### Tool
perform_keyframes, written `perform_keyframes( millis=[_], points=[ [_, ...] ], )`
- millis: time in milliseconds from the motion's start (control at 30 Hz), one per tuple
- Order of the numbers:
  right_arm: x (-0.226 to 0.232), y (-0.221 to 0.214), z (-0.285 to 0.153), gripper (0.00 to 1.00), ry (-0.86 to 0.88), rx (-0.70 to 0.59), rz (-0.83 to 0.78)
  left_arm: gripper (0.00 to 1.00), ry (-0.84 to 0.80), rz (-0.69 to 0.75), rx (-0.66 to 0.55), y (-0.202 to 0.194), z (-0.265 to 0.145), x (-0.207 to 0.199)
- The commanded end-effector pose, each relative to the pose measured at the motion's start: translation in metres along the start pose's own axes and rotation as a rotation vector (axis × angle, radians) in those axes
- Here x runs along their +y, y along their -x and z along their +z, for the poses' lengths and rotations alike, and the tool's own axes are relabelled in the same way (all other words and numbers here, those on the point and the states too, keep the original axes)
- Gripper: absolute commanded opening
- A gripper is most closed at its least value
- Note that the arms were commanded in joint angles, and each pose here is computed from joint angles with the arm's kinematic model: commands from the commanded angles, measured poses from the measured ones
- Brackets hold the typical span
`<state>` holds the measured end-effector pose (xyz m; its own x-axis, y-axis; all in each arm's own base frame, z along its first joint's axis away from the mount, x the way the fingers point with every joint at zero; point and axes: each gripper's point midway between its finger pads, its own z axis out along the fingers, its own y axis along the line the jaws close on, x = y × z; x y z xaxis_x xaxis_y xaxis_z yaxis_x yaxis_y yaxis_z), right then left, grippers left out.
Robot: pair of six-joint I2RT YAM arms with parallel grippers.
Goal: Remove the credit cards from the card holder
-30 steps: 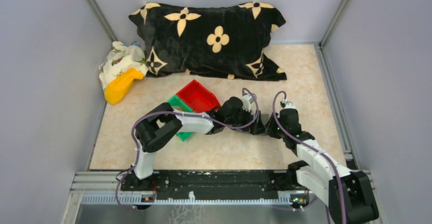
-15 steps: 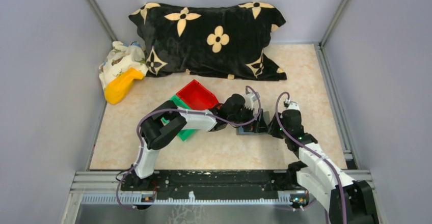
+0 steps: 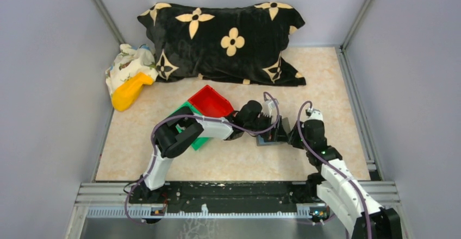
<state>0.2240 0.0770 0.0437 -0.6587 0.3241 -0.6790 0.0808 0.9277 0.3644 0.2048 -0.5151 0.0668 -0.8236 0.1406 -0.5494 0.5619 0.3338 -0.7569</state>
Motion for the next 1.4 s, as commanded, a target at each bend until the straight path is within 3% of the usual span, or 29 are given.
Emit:
perform_keyframes(
  millis=[0,100,133,467,700,967,1367],
  points=[
    [0.056,0.027,-0.023,0.22,0.252,-0.065,-0.011,1.00,-0.055,-0.003,-0.080,0.017,0.013,-0.014],
    [0.061,0.027,-0.030,0.02,0.284,-0.073,-0.021,1.00,-0.077,-0.025,-0.081,0.019,0.010,-0.015],
    [0.064,0.026,-0.032,0.00,0.303,-0.075,-0.021,1.00,-0.083,-0.034,-0.082,0.021,0.009,-0.015],
    [0.061,0.025,-0.035,0.00,0.302,-0.094,0.002,1.00,-0.112,-0.076,-0.105,0.029,0.005,-0.013],
    [0.037,0.001,-0.014,0.00,0.168,0.010,0.058,1.00,-0.126,-0.070,-0.141,0.048,0.002,-0.016],
    [0.019,-0.005,-0.002,0.00,0.077,0.000,0.093,1.00,-0.117,-0.060,-0.161,0.058,0.004,-0.013],
    [0.016,-0.024,0.020,0.00,0.050,0.093,0.127,1.00,-0.115,-0.010,-0.232,0.076,-0.016,-0.024]
  ],
)
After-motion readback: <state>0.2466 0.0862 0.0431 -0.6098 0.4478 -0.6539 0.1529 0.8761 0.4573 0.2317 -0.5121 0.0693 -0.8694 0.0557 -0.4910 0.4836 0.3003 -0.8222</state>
